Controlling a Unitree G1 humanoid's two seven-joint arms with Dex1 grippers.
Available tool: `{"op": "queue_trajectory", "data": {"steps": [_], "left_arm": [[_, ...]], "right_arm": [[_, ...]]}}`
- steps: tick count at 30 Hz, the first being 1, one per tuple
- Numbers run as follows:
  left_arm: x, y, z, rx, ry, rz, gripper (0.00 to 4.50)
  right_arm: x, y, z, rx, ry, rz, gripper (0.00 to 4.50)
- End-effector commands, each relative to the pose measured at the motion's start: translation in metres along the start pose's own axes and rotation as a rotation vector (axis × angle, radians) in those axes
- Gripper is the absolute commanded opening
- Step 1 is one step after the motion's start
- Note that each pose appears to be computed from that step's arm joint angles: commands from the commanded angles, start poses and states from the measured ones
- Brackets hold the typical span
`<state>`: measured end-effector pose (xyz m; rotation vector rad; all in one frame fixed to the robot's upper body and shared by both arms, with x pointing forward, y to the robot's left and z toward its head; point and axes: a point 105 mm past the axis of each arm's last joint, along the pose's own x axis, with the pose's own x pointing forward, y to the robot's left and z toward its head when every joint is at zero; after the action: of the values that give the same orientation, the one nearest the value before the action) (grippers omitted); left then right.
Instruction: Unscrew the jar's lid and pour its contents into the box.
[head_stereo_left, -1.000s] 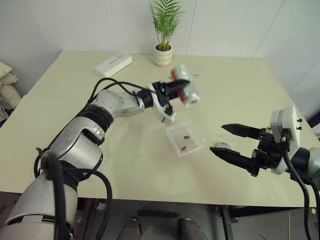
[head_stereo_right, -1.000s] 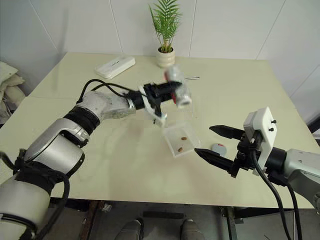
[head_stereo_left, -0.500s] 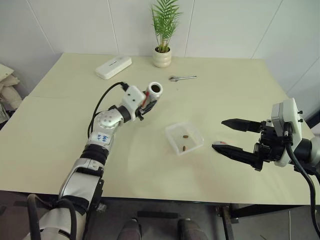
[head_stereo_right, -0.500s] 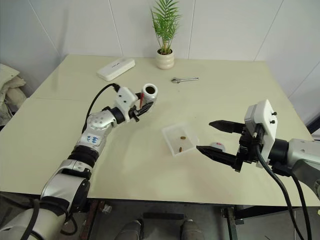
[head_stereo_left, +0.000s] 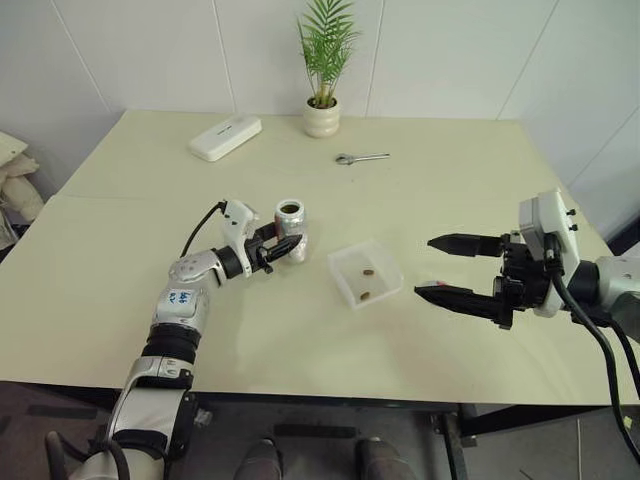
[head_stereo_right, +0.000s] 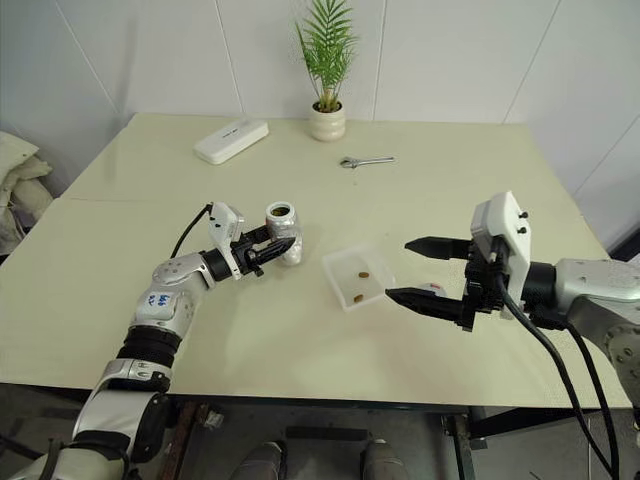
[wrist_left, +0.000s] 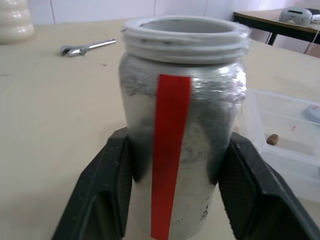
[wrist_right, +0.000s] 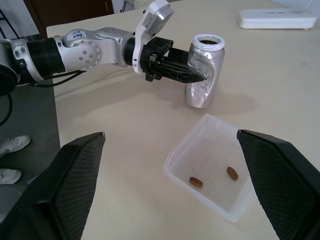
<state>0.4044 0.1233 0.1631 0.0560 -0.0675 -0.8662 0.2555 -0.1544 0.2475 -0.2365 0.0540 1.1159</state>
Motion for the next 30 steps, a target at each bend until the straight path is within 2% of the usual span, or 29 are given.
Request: {"op": "queue_trajectory", "data": {"steps": [1,4,11,18,24,30], "left_arm": [[-0.006,0.001,0.015,0.075,-0.021,-0.009,3.49],[-0.011,-0.001,0.014,0.083,-0.004,-0.034,4.46],[-0.025,-0.005,0.017,0.118,0.045,-0.106,4.46],[-0.055,-0.011,0.017,0.123,0.143,-0.209,4.46],[-0.082,0.001,0.022,0.126,0.182,-0.223,4.46],[-0.112,0.015,0.037,0.195,0.150,-0.244,4.46]], "right_arm": [[0.000,0.003,0.005,-0.030,-0.015,0.019,4.50],[-0.001,0.005,0.004,-0.030,-0.016,0.022,4.50],[-0.005,0.004,0.004,-0.043,-0.010,0.023,4.50],[-0.012,0.006,0.003,-0.050,0.010,0.024,4.50],[-0.019,0.009,0.001,-0.050,0.044,0.037,4.50],[-0.034,0.009,-0.005,-0.059,0.109,0.039,4.50]]}}
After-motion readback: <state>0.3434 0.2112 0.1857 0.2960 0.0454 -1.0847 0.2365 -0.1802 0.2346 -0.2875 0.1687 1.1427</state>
